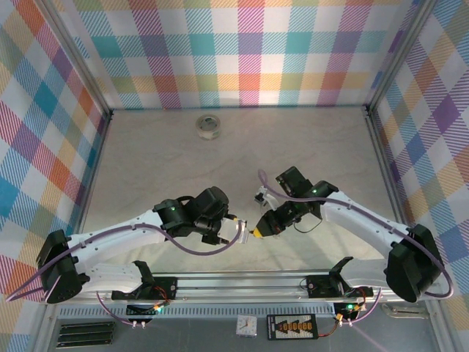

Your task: Unlock with the key

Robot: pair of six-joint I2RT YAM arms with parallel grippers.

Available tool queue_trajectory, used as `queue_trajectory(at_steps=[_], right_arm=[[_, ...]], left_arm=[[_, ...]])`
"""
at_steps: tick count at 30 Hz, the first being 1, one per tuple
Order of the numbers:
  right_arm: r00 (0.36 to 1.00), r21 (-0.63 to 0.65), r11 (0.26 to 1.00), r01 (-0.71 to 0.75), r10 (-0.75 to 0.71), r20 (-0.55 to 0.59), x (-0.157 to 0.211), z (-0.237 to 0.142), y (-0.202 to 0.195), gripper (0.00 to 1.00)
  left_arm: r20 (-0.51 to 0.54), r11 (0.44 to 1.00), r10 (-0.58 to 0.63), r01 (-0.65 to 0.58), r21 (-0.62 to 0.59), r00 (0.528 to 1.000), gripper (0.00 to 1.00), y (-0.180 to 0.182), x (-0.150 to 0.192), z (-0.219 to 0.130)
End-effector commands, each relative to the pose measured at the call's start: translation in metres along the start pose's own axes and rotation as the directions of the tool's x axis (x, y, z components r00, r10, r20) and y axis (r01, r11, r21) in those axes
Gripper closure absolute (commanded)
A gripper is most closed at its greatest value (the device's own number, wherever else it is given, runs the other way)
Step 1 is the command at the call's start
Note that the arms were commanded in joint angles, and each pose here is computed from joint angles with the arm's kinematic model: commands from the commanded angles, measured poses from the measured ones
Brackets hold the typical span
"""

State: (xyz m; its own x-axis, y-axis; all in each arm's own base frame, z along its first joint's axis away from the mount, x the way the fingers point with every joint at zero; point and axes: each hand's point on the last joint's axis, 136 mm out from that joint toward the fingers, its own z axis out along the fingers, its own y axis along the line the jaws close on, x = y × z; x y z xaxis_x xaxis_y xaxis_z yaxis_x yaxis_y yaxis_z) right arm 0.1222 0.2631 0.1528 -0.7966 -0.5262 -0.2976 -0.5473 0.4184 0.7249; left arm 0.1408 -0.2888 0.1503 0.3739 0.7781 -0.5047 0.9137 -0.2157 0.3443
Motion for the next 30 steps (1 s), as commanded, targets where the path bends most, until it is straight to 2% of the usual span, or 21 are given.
queue_trajectory(at_steps=[1,7,11,16,18,27,30], right_arm=[[0.941,0.013,0.953,0.301,-0.299,0.160,-0.039,-0.006,0.017,1.00],[0.922,-0.045,0.939,0.340,-0.323,0.211,-0.044,-0.011,0.033,1.00],[0.940,-0.105,0.951,0.291,-0.265,0.213,-0.046,-0.010,0.031,1.00],[0.984,-0.171,0.982,0.079,-0.050,0.171,-0.059,-0.006,0.013,1.00],[0.985,-0.200,0.980,0.017,0.018,0.171,-0.063,-0.005,0.009,1.00],[0.981,-0.224,0.974,-0.039,0.080,0.176,-0.066,-0.006,0.008,1.00],[0.961,-0.226,0.961,-0.156,0.201,0.192,-0.073,-0.012,-0.001,1.00]], left_arm=[[0.406,0.990,0.128,-0.142,0.003,0.905,1.00,0.004,-0.105,-0.031],[0.482,0.988,0.151,-0.135,-0.068,0.863,1.00,0.017,-0.125,-0.041],[0.489,0.987,0.163,-0.139,-0.085,0.857,1.00,0.020,-0.128,-0.042],[0.464,0.980,0.174,-0.107,-0.166,0.869,1.00,0.031,-0.121,-0.032],[0.452,0.982,0.162,-0.098,-0.161,0.877,1.00,0.030,-0.117,-0.027],[0.417,0.982,0.126,-0.053,-0.181,0.900,1.00,0.032,-0.103,-0.018],[0.384,0.972,0.123,-0.034,-0.232,0.915,1.00,0.040,-0.095,-0.013]])
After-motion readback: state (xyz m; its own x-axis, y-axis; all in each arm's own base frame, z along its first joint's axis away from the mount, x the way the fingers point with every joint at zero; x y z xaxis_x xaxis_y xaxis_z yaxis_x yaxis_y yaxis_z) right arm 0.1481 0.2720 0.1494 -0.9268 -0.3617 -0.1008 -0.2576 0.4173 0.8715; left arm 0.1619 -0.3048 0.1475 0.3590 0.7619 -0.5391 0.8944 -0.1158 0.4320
